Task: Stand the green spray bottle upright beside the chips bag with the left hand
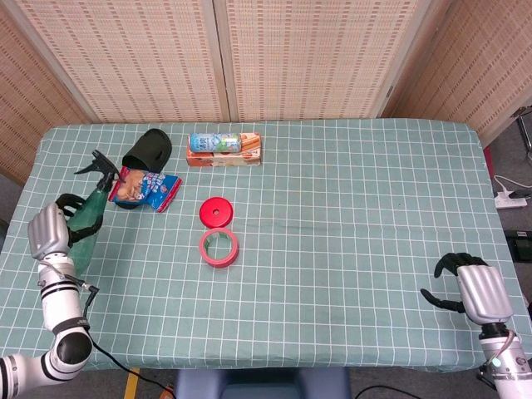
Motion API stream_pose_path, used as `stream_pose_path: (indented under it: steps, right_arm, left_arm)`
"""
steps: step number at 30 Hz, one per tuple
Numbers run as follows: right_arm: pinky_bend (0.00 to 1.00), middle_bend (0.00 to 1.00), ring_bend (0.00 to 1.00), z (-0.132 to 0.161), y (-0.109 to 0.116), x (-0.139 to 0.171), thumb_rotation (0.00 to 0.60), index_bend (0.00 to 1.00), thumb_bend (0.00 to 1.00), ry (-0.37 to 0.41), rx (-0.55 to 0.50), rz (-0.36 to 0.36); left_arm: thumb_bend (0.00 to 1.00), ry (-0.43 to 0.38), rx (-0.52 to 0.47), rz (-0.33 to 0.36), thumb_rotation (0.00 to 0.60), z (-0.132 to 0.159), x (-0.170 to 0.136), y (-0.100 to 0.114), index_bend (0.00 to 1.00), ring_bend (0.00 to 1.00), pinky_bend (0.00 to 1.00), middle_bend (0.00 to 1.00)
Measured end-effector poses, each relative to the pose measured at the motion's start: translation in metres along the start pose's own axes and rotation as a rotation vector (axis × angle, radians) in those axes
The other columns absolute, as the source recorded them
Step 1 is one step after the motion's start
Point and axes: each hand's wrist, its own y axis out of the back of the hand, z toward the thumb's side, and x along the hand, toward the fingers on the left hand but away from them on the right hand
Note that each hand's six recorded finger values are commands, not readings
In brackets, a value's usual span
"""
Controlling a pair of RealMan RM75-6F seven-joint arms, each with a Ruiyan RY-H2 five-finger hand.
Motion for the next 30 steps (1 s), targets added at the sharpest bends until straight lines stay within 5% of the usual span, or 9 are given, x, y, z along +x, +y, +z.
stream_pose_path:
  steps: [6,15,30]
  right_arm:
    - [0.40,0.40,0.32,0.001,0.000,0.000,0.600,0.56,0.11,-0.002,0.009,-0.019]
    - [0.41,0.40,0.34,0.001,-0.001,-0.003,0.600,0.57,0.11,-0.019,0.032,-0.027]
    - [0.42,0.40,0.36,0.004,-0.004,-0.006,0.600,0.57,0.11,-0.039,0.063,-0.015]
  left_arm:
    - [0.37,-0.069,-0.262,0.022,0.600,0.020,0.016,0.004,0.70,0.47,0.40,0.54]
    - [0.38,-0.082,-0.559,0.022,0.600,0.029,0.029,-0.036,0.74,0.41,0.34,0.43]
    - [0.35,-0.164,-0.634,0.134,0.600,0.028,0.058,-0.057,0.70,0.21,0.21,0.26]
